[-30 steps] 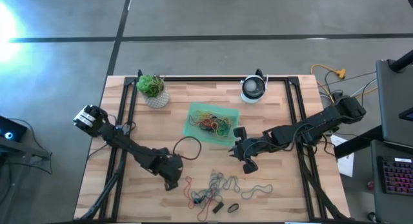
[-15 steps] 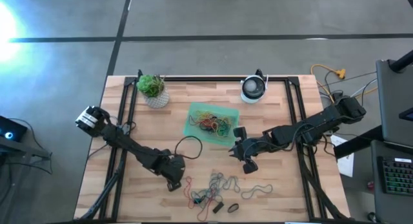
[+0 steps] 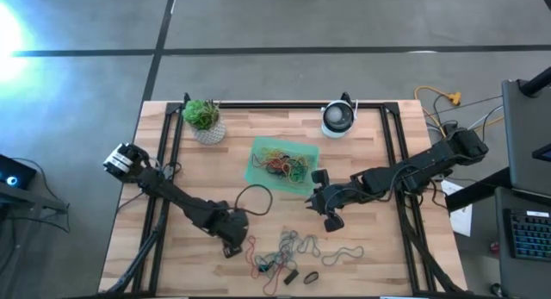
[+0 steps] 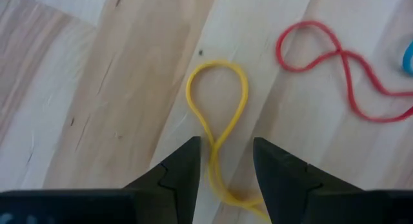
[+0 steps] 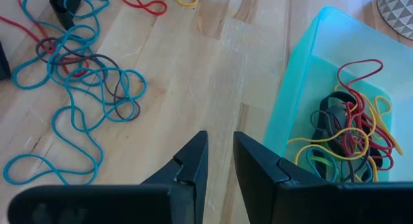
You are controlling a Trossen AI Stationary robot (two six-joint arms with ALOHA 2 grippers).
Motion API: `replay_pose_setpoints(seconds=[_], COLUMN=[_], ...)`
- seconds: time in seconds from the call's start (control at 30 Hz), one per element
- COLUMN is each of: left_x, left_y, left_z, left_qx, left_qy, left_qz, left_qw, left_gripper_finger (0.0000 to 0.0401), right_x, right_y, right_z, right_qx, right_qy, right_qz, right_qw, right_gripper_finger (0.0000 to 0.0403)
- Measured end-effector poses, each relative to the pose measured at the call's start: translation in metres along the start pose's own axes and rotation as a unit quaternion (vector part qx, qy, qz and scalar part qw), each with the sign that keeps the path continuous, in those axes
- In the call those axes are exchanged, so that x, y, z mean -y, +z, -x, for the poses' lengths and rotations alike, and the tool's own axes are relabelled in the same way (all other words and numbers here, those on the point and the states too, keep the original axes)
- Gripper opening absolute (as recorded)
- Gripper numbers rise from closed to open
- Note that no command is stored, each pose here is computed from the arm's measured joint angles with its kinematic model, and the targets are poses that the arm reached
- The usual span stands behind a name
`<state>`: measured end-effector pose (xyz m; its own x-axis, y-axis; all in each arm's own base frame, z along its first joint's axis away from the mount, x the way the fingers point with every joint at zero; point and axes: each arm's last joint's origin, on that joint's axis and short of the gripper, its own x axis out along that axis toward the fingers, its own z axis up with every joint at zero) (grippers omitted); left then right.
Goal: Pick and place rubber bands into bin
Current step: Put the yellow rubber band into the green bin
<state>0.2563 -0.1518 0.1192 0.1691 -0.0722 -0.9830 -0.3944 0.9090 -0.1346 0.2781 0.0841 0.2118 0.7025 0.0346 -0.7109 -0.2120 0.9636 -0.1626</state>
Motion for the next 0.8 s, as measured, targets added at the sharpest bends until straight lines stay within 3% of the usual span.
replay_pose_setpoints(seconds=[0.37, 0.7, 0.8], left_x=[-0.0019, -0.002, -0.0021], left_y=[-0.001, -0.0009, -0.0009], left_z=[-0.0004, -0.0008, -0.0008], left_qx=[0.003, 0.005, 0.006], left_qy=[0.014, 0.015, 0.016], left_qz=[-0.013, -0.026, -0.026], left_qw=[1.0, 1.0, 1.0], left_gripper_finger=[0.0125, 0.0011, 0.0006], right_x=[0.0, 0.0, 0.0], right_y=[-0.0001, -0.0001, -0.0001], right_z=[0.0, 0.0, 0.0], right_qx=[0.0, 0.0, -0.001], right_qy=[0.0, 0.0, 0.0], right_qz=[0.0, 0.0, 0.0], right_qw=[1.0, 1.0, 1.0], right_gripper_finger=[0.0068, 0.0068, 0.0068])
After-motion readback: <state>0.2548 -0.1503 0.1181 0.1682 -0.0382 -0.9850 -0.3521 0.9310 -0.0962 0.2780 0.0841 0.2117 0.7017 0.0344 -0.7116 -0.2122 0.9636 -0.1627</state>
